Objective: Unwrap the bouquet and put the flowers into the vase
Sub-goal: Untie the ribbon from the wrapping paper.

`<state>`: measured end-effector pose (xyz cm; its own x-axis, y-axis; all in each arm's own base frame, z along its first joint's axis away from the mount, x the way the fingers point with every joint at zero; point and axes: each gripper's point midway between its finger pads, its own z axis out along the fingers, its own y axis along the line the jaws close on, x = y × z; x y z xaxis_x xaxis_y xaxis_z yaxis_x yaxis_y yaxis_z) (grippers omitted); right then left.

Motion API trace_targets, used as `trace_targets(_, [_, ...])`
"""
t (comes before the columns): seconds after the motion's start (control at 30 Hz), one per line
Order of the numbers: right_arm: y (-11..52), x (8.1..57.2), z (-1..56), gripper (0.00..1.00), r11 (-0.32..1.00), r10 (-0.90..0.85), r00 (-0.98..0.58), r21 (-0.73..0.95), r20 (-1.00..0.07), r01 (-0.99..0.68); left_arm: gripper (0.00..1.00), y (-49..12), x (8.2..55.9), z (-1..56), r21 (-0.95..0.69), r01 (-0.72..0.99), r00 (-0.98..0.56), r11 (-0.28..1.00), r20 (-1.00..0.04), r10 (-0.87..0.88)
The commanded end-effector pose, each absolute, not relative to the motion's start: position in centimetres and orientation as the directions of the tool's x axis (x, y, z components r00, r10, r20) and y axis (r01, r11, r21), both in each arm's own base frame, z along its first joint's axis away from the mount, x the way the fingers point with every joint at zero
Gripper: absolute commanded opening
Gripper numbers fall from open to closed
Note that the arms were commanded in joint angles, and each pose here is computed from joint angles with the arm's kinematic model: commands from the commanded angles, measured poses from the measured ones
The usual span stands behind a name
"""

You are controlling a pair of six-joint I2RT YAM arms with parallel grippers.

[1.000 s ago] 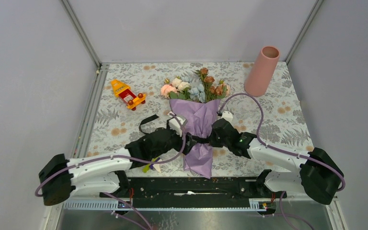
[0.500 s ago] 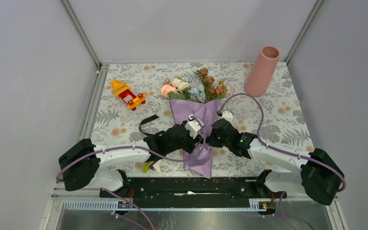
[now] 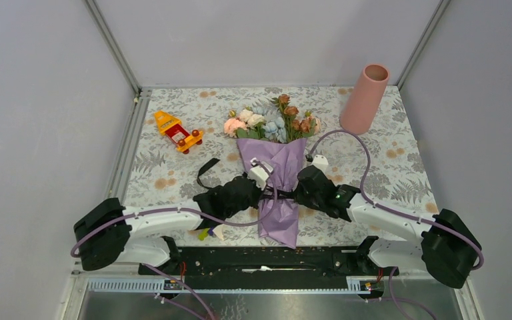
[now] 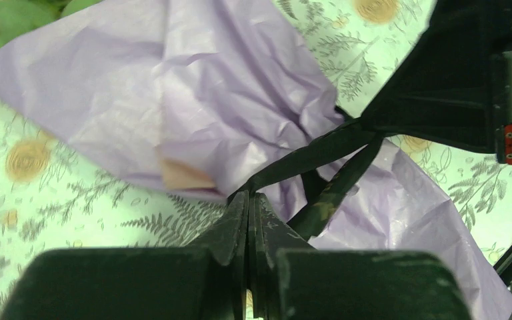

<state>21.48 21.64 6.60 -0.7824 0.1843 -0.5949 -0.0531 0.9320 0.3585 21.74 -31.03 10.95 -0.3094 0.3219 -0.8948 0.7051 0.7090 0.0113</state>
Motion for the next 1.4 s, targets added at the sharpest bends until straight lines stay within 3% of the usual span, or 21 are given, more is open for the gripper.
trace_targets(0.0, [19.1,22.1,6.4,0.00,0.950,0.226,-0.749,0.312,-0.623,0.027,0.00,-28.3,23.2,13.5,-0.102,0.528,-0.341,0.843,-0.935,0.100])
trace_targets(0.3, [18.1,21.8,5.2,0.00,0.952,0.244,-0.755,0.298,-0.609,0.068,0.00,-24.8,21.0,9.6,-0.418,0.250,-0.547,0.873,-0.805,-0.229])
trace_targets(0.53, [17.5,21.6,4.9,0.01,0.952,0.257,-0.749,0.295,-0.611,0.086,0.00,-23.6,20.2,8.7,-0.496,0.184,-0.567,0.848,-0.759,-0.321])
trace_targets(0.7, [17.9,21.6,7.0,0.44,0.942,0.234,-0.721,0.335,-0.652,0.003,0.00,-24.8,19.7,9.6,-0.516,0.254,-0.576,0.819,-0.760,-0.301])
trace_targets(0.9, [20.7,20.8,11.1,0.67,0.873,0.114,-0.669,0.395,-0.734,-0.285,0.00,-25.6,19.4,10.4,-0.550,0.278,-0.586,0.788,-0.747,-0.315])
trace_targets(1.1, [25.8,19.0,12.8,0.63,0.751,-0.050,-0.673,0.417,-0.738,-0.512,0.00,-25.7,19.4,10.5,-0.561,0.279,-0.586,0.779,-0.742,-0.325])
trace_targets(1.27, [29.9,18.7,13.4,0.51,0.698,-0.106,-0.658,0.415,-0.746,-0.584,0.00,-25.7,19.3,10.5,-0.565,0.277,-0.590,0.777,-0.739,-0.326])
trace_targets(1.37, [31.6,18.7,13.5,0.49,0.685,-0.136,-0.645,0.399,-0.752,-0.610,0.00,-25.6,19.3,10.4,-0.566,0.273,-0.589,0.778,-0.737,-0.330])
